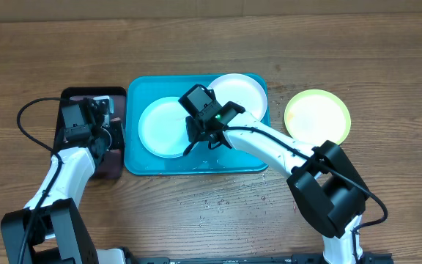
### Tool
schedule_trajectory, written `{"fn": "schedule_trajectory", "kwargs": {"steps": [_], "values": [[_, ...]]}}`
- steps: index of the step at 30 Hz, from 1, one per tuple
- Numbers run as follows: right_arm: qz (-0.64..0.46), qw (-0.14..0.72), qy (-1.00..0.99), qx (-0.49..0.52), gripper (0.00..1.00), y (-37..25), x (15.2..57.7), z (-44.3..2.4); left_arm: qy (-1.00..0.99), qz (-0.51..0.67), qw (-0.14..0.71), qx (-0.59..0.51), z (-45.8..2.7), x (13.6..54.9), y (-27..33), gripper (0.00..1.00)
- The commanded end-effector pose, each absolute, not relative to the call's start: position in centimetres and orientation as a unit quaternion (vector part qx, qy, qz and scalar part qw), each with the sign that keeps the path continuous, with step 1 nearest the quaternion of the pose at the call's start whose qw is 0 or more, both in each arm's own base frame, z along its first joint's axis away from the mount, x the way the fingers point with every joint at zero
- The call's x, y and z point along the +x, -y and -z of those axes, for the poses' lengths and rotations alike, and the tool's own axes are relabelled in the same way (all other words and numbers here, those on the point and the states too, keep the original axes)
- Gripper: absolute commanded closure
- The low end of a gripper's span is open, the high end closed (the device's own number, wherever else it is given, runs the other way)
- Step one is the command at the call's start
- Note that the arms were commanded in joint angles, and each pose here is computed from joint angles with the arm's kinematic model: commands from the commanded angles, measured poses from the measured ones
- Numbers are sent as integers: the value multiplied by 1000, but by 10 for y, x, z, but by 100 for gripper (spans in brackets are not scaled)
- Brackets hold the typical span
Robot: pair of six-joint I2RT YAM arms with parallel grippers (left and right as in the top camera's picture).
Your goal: Clean dirty plates on tray and stack at the side
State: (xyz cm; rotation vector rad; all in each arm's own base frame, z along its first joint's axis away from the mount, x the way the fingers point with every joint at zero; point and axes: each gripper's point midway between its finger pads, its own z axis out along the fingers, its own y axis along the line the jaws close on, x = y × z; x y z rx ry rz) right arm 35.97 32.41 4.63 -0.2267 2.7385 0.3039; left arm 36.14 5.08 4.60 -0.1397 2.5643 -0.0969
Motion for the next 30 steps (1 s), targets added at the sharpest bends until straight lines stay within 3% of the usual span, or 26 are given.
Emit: {"fn": "schedule_trajectory", "kwargs": {"steps": [1, 12, 25, 30], "values": [[-101, 191, -975, -58, 54, -321, 370, -29, -957, 39, 282, -57, -46, 364, -52, 56], [-98, 230, -968, -28, 58, -315, 394, -33, -957, 48, 281, -58, -46, 363, -49, 56], [-113, 202, -973, -23, 65, -319, 387, -21, -957, 49, 281, -58, -46, 363, -49, 55], [-108, 190, -976, -7, 73, -317, 385, -8, -957, 49, 281, -58, -46, 363, -49, 55]]}}
